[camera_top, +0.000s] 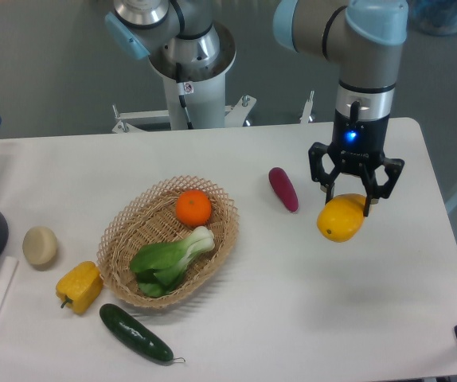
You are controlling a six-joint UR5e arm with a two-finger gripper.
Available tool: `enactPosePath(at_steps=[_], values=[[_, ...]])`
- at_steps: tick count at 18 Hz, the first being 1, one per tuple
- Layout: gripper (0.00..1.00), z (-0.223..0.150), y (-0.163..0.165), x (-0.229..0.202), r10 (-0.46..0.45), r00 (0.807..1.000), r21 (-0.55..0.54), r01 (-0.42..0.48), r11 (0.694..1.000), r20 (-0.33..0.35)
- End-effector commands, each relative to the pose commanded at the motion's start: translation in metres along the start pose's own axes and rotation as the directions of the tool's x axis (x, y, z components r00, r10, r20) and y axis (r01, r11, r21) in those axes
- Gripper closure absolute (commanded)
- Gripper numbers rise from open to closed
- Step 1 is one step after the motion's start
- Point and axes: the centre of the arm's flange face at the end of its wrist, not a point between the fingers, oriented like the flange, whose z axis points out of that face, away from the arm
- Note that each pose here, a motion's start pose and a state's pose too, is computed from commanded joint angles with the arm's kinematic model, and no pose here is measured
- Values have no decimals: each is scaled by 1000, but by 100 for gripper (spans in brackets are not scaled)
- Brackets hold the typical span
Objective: Place the mango on the table
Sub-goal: 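Hold the yellow mango in the gripper above the table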
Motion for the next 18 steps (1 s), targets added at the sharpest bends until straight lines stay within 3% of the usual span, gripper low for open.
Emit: enactPosePath(at_steps=[8,18], values=[[67,10,15,2,-9,1000,-20,8,1000,-17],[67,67,46,8,-2,997,-149,-9,989,-71]])
